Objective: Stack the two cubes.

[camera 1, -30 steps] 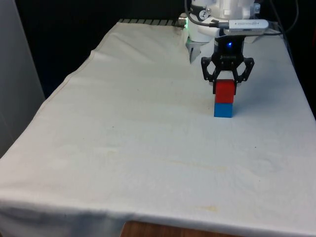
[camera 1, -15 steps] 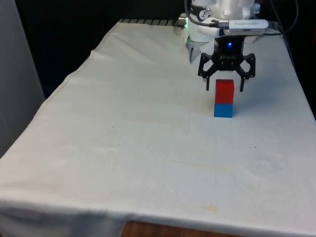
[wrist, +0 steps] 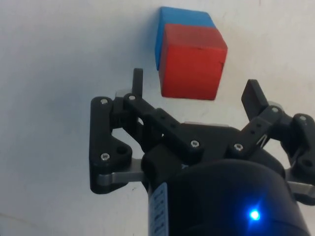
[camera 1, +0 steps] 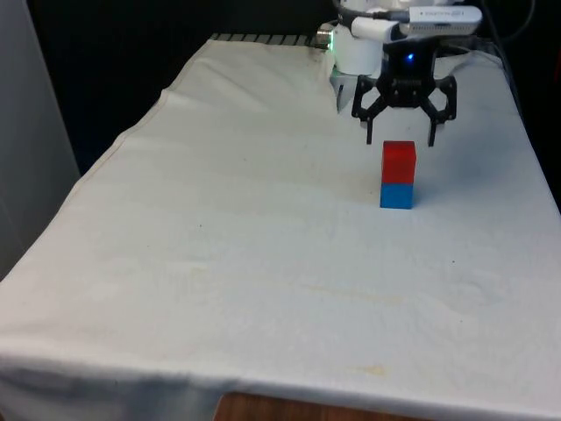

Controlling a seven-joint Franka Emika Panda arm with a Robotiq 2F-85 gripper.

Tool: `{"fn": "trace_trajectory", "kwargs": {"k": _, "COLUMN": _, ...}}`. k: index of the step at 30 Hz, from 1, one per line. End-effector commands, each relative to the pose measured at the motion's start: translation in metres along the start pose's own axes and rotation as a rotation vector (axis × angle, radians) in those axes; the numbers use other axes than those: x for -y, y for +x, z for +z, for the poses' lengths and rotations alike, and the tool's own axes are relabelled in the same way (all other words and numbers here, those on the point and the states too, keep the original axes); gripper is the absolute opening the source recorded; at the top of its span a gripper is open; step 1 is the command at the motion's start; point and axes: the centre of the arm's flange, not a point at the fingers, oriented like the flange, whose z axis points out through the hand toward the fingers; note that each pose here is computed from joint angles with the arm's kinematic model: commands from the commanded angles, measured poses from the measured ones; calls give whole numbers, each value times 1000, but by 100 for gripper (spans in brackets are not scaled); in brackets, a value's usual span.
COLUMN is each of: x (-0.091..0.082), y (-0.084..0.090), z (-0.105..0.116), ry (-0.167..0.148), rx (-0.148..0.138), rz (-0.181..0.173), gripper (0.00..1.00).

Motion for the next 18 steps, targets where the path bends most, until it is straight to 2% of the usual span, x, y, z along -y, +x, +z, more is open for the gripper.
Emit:
{"fn": "trace_trajectory", "kwargs": {"k": 1, "x": 1, "y": 0, "z": -4, "ry": 3, "rx": 1, "rz": 4, "gripper": 100}}
{"fn": "trace_trajectory", "kwargs": {"k": 6, "x": 0, "y": 3, "z": -24, "ry": 0, "rx": -7, "rz": 8, "gripper": 100}}
{"fn": "trace_trajectory", "kwargs": {"k": 7, "x": -1, "y": 3, "z": -21, "ry": -2, "rx": -11, "rz": 3, "gripper": 100}}
{"fn": "trace_trajectory", "kwargs": {"k": 11, "x": -1, "y": 5, "z": -41, "ry": -3, "rx": -11, "rz": 10, "gripper": 100}}
{"fn": "trace_trajectory", "kwargs": {"k": 14, "x": -1, "y": 5, "z": -51, "ry": -4, "rx": -14, "rz": 11, "gripper": 100}}
{"fn": "trace_trajectory", "kwargs": {"k": 15, "x": -2, "y": 5, "z": -47, "ry": -6, "rx": -18, "rz": 7, "gripper": 100}}
{"fn": "trace_trajectory", "kwargs": {"k": 16, "x": -2, "y": 6, "z": -57, "ry": -5, "rx": -16, "rz": 13, "gripper": 100}}
{"fn": "trace_trajectory", "kwargs": {"k": 18, "x": -2, "y": 6, "z": -60, "ry": -6, "rx": -17, "rz": 13, "gripper": 100}}
